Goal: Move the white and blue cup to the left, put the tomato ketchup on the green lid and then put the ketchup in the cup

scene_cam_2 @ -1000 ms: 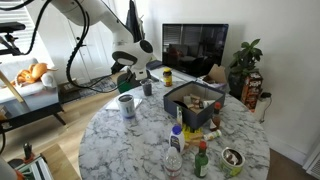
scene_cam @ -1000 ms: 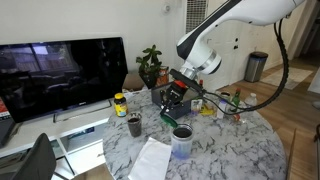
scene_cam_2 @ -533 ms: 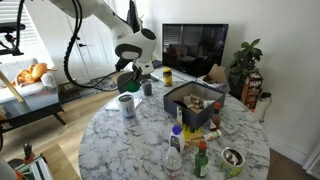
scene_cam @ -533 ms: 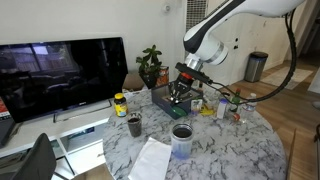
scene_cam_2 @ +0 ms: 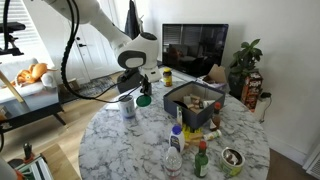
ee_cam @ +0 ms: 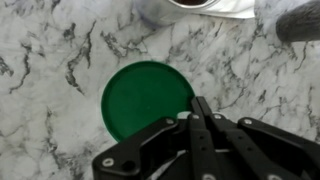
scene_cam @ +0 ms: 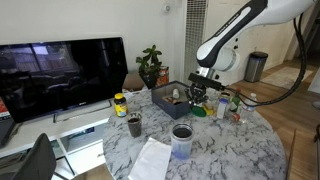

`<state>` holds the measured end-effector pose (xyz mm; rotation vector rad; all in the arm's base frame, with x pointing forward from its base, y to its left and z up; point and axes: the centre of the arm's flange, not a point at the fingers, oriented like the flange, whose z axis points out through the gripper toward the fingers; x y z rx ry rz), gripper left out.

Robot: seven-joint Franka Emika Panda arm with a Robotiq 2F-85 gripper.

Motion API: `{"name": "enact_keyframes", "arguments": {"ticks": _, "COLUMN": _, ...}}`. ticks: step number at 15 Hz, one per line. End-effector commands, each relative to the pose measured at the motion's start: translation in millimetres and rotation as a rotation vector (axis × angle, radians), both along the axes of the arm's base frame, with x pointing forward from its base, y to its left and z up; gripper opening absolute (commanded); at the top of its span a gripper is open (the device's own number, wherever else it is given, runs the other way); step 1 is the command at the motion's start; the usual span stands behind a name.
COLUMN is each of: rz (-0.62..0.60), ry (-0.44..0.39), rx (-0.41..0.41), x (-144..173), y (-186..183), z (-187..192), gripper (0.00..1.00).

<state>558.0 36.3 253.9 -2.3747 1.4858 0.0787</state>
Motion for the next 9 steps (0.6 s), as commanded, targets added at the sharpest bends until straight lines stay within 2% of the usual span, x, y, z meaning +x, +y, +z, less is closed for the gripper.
{"name": "enact_keyframes", "arguments": {"ticks": 1, "rz": -0.074, "ry": 0.012, "rx": -0.046, "x": -18, "y": 2, "z": -47, "gripper": 0.00}}
{"name": "enact_keyframes", "arguments": {"ticks": 5, "rz": -0.126, "ry": 0.018, "rx": -0.103, "x": -23, "y": 9, "z": -88, "gripper": 0.00}}
{"name": "enact_keyframes", "arguments": {"ticks": 9, "rz": -0.153, "ry": 0.025, "rx": -0.122, "x": -26, "y": 10, "z": -117, "gripper": 0.00}}
